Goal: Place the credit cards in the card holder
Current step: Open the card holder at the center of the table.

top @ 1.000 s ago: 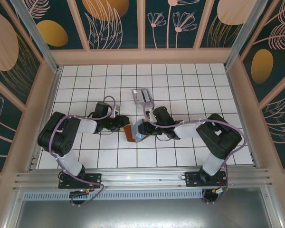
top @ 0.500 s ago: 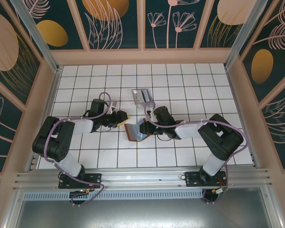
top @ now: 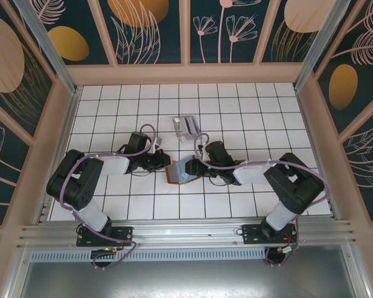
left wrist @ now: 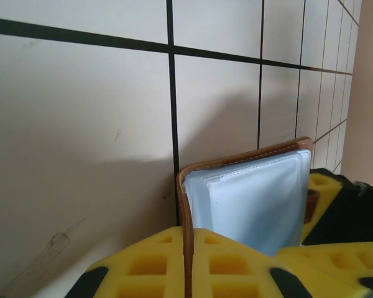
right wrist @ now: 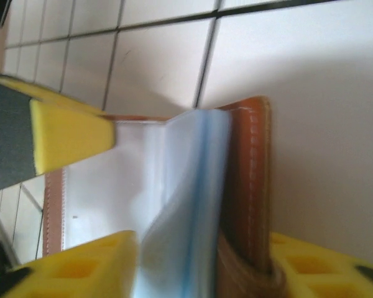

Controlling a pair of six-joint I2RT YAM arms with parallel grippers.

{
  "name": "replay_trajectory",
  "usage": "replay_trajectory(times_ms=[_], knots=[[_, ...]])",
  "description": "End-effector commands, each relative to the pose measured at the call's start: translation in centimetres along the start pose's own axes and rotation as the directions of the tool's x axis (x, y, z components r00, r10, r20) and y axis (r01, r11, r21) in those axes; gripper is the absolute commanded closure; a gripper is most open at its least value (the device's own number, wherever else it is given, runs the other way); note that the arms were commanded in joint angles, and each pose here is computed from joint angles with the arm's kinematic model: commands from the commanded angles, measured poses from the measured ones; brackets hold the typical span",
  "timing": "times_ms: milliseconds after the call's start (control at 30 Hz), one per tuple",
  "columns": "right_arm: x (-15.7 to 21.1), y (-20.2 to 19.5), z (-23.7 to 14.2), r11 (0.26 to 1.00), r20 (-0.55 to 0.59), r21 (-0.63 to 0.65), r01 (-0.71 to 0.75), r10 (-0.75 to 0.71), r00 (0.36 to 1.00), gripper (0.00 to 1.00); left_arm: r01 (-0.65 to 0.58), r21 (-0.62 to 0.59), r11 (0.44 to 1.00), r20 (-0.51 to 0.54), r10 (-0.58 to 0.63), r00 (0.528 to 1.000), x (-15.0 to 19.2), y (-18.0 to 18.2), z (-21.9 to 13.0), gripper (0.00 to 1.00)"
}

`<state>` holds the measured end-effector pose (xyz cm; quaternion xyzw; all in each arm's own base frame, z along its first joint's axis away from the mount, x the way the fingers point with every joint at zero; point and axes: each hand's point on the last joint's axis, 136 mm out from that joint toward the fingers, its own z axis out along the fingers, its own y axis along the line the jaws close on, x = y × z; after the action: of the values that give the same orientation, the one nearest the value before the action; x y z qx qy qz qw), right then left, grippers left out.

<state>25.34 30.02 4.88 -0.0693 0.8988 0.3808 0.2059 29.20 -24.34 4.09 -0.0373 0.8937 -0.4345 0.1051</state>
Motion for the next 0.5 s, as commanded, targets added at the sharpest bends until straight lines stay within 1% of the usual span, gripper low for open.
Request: replay_trajectory(times_ms=[0, 67, 100, 133, 200, 233, 300, 333, 367, 400, 467], knots=[[-1.9, -2.3, -2.4, 0.986, 0.094, 0.164, 0.015, -0.031, 0.995, 0.39, -0.007, -0.042, 0.999, 0.005, 0.008, 1.000, -0.3, 0.2, -0.3, 1.00], [-2.4, -4.9, -3.8, 0.941, 0.117, 0.336, -0.021, -0.020, 0.993, 0.38, 0.006, -0.059, 0.998, -0.002, -0.006, 1.000, -0.5, 0.4, -0.2, 1.00], [-3.0, -6.1, -4.9, 0.901, 0.150, 0.430, -0.056, -0.010, 0.989, 0.39, 0.013, -0.055, 0.998, -0.002, -0.013, 1.000, -0.4, 0.3, -0.2, 1.00], [-3.4, -6.0, -5.6, 0.888, 0.160, 0.455, -0.057, -0.019, 0.987, 0.39, 0.016, -0.052, 0.998, 0.005, -0.016, 1.000, -0.5, 0.3, -0.2, 1.00], [-4.4, -3.9, -6.5, 0.891, 0.161, 0.453, -0.009, -0.072, 0.984, 0.41, 0.016, -0.045, 0.999, 0.007, -0.016, 1.000, -0.5, 0.2, -0.3, 1.00], [-4.9, -2.5, -6.7, 0.898, 0.167, 0.439, 0.012, -0.094, 0.982, 0.44, 0.011, -0.049, 0.999, 0.007, -0.011, 1.000, -0.6, 0.1, -0.3, 1.00], [-5.4, 2.1, -5.9, 0.946, 0.135, 0.310, 0.099, -0.147, 0.980, 0.54, 0.008, -0.053, 0.999, 0.004, -0.007, 1.000, -0.7, 0.1, -0.2, 1.00], [-5.5, 3.9, -5.4, 0.962, 0.118, 0.247, 0.119, -0.152, 0.981, 0.60, 0.011, -0.055, 0.998, 0.007, -0.010, 1.000, -0.7, 0.2, -0.3, 1.00], [-5.3, 5.9, -4.6, 0.978, 0.086, 0.158, 0.135, -0.150, 0.985, 0.65, 0.011, -0.053, 0.999, 0.011, -0.011, 1.000, -0.7, 0.2, -0.2, 1.00], [-4.8, 7.6, -3.9, 0.987, 0.047, 0.066, 0.146, -0.149, 0.988, 0.71, 0.012, -0.050, 0.999, 0.013, -0.011, 1.000, -0.8, 0.2, -0.2, 1.00], [-3.8, 9.7, -2.6, 0.988, -0.013, -0.066, 0.137, -0.138, 0.990, 0.83, 0.004, -0.047, 0.999, 0.003, -0.004, 1.000, -1.0, 0.1, 0.1, 1.00]])
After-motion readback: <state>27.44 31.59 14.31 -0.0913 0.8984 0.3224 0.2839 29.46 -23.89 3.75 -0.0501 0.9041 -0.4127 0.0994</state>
